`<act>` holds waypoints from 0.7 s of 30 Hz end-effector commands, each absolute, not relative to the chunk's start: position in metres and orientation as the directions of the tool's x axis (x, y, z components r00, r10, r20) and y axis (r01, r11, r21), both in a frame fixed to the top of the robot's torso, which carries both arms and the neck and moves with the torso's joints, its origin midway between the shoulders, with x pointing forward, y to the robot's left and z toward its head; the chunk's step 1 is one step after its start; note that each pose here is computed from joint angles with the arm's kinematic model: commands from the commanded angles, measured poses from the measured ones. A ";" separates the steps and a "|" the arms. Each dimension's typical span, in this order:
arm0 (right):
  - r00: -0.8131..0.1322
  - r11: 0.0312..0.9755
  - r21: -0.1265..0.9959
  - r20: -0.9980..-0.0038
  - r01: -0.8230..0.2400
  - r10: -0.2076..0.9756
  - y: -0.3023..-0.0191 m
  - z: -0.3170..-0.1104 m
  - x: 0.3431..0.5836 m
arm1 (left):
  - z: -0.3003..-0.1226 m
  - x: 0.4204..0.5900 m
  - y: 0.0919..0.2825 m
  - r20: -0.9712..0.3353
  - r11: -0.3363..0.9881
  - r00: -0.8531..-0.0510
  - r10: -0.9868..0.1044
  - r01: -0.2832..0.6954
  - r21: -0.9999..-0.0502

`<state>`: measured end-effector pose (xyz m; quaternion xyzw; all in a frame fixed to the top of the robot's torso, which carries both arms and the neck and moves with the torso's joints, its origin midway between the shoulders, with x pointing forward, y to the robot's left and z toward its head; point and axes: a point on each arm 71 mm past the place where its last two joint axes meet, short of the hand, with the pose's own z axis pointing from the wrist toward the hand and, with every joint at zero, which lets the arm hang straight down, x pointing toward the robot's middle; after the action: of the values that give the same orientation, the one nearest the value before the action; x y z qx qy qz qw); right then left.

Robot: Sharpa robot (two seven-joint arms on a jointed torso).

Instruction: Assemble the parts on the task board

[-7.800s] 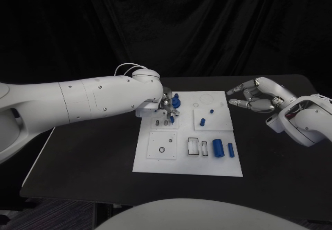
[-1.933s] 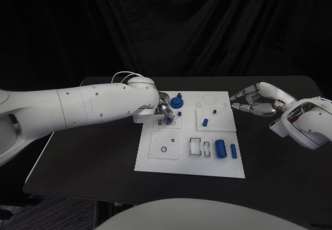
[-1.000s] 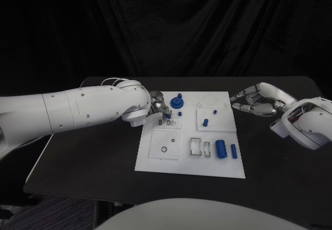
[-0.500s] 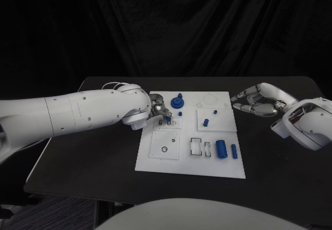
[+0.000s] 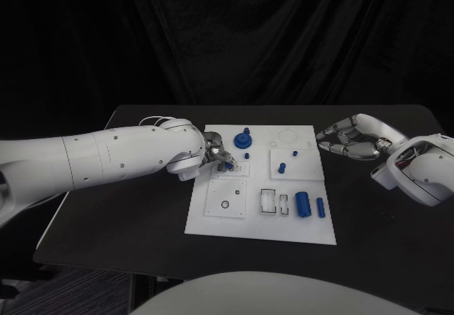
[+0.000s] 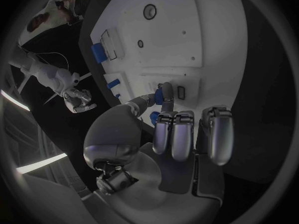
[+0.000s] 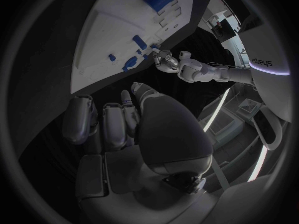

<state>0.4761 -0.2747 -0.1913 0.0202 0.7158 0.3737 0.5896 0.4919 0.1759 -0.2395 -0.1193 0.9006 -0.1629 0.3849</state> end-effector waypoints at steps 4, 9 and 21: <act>-0.312 0.730 0.558 -0.829 -0.395 0.465 -0.275 -0.193 0.476 | -0.244 0.489 0.174 -0.643 0.914 -0.685 -0.342 -0.085 -0.396; -0.315 0.729 0.559 -0.828 -0.394 0.464 -0.275 -0.194 0.476 | -0.249 0.488 0.174 -0.637 0.913 -0.689 -0.345 -0.086 -0.400; -0.319 0.730 0.559 -0.827 -0.392 0.463 -0.274 -0.194 0.476 | -0.255 0.485 0.171 -0.633 0.905 -0.689 -0.352 -0.080 -0.417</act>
<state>0.4762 -0.2741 -0.1919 0.0210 0.7188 0.3725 0.5866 0.4895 0.1742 -0.2472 -0.1247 0.8964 -0.1771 0.3867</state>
